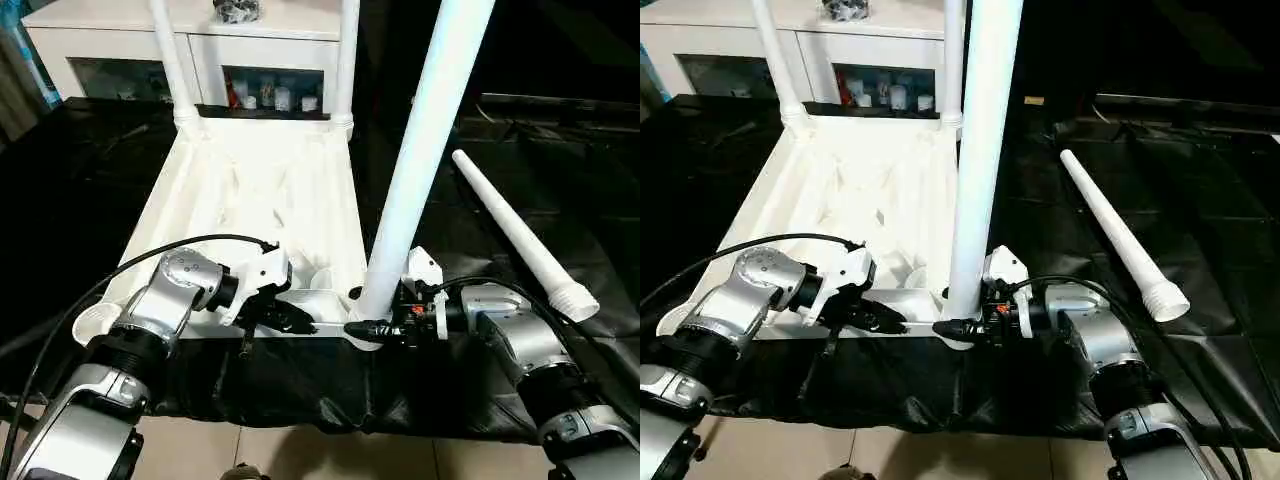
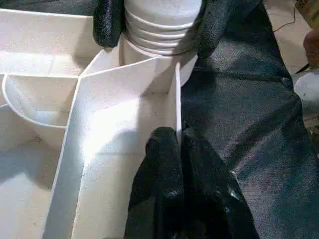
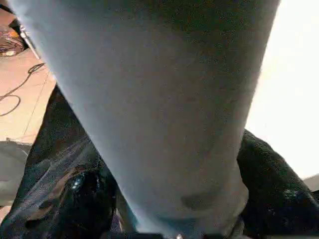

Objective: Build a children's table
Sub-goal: Rotate leg to tighten

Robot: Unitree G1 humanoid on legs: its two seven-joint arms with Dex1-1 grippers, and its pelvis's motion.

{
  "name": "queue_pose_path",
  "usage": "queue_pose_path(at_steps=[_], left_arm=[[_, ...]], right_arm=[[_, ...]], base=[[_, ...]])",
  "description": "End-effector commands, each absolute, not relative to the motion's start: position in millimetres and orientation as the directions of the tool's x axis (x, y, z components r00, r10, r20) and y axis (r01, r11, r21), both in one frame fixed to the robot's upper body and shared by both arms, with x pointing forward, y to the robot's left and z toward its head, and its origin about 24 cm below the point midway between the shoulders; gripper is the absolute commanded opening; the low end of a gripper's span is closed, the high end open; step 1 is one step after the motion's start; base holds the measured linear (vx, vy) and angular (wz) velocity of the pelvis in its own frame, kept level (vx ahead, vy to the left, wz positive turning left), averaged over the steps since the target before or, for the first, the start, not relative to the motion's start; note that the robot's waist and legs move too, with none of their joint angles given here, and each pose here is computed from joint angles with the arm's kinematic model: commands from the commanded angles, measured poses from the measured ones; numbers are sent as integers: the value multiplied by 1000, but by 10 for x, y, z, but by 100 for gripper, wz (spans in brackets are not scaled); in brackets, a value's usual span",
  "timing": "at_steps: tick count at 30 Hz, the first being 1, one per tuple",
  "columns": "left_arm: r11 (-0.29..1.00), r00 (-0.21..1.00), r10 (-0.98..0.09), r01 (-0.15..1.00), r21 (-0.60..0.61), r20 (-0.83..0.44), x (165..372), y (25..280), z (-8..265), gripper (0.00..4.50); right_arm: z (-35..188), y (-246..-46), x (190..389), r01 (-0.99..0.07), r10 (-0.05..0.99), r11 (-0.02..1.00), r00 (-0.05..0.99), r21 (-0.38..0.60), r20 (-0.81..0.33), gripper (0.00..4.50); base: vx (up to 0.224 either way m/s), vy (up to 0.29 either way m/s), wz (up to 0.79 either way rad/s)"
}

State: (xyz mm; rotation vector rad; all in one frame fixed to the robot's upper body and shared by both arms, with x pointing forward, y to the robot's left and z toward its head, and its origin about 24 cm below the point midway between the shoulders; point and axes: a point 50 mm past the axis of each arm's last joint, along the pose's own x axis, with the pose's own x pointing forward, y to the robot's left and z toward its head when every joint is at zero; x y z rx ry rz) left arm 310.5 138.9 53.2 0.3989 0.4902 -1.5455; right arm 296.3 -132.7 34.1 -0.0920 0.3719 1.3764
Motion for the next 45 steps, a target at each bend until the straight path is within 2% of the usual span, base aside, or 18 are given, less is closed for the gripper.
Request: queue_pose_path(at_steps=[1,4,6,7,8,10,11,12,15,18,20,23,28,35,36,37,38,45], left_arm=[[-46,-65,-846,998,-49,-529,3125,1256,563,0],[10,-14,-854,999,-43,-520,3161,1226,559,0],[93,69,-854,995,-22,-515,3223,1167,553,0],[93,69,-854,995,-22,-515,3223,1167,553,0],[143,117,-854,990,-11,-507,3254,1096,553,0],[228,204,-845,974,12,-494,3310,944,557,0],[228,204,-845,974,12,-494,3310,944,557,0],[275,247,-845,961,11,-474,3327,805,558,0],[296,264,-847,955,3,-462,3315,659,541,0],[301,266,-850,954,-5,-455,3293,567,516,0],[284,248,-856,959,-11,-453,3262,511,496,0],[274,239,-858,962,-12,-454,3251,517,495,0],[203,187,-873,979,14,-451,3242,688,528,0],[87,80,-888,996,5,-453,3183,834,564,0],[34,33,-884,999,5,-466,3159,913,576,0],[34,33,-884,999,5,-466,3159,913,576,0],[9,11,-877,1000,5,-480,3148,964,574,0],[-61,-58,-851,998,-11,-522,3113,1125,578,0]], right_arm=[[226,-1230,2872,-966,935,164,87,199,-344,279],[221,-1234,2897,-951,931,247,179,187,-319,277],[173,-1254,2981,-898,877,414,349,149,-329,277],[173,-1254,2981,-898,877,414,349,149,-329,277],[126,-1263,3042,-834,813,538,473,126,-340,276],[55,-1232,3106,-721,718,678,607,144,-340,276],[55,-1232,3106,-721,718,678,607,144,-340,276],[13,-1172,3145,-635,652,752,679,174,-339,275],[-5,-1095,3197,-550,572,818,745,169,-345,275],[15,-1013,3229,-514,543,839,776,177,-321,275],[47,-939,3250,-505,535,845,794,178,-288,345],[68,-897,3250,-527,561,828,784,192,-266,355],[129,-1060,3243,-621,630,774,732,127,-261,412],[178,-1204,3152,-767,764,631,590,115,-262,412],[201,-1253,3086,-834,828,537,492,128,-270,412],[201,-1253,3086,-834,828,537,492,128,-270,412],[210,-1276,3039,-871,862,471,422,138,-280,412],[221,-1302,2915,-952,920,259,192,162,-342,412]], base=[[0,0,0],[0,0,0],[0,0,0],[0,0,0],[0,0,0],[0,0,0],[0,0,0],[0,0,0],[0,0,0],[0,0,0],[0,0,0],[0,0,0],[0,0,0],[0,0,0],[0,0,0],[0,0,0],[0,0,0],[0,0,0]])
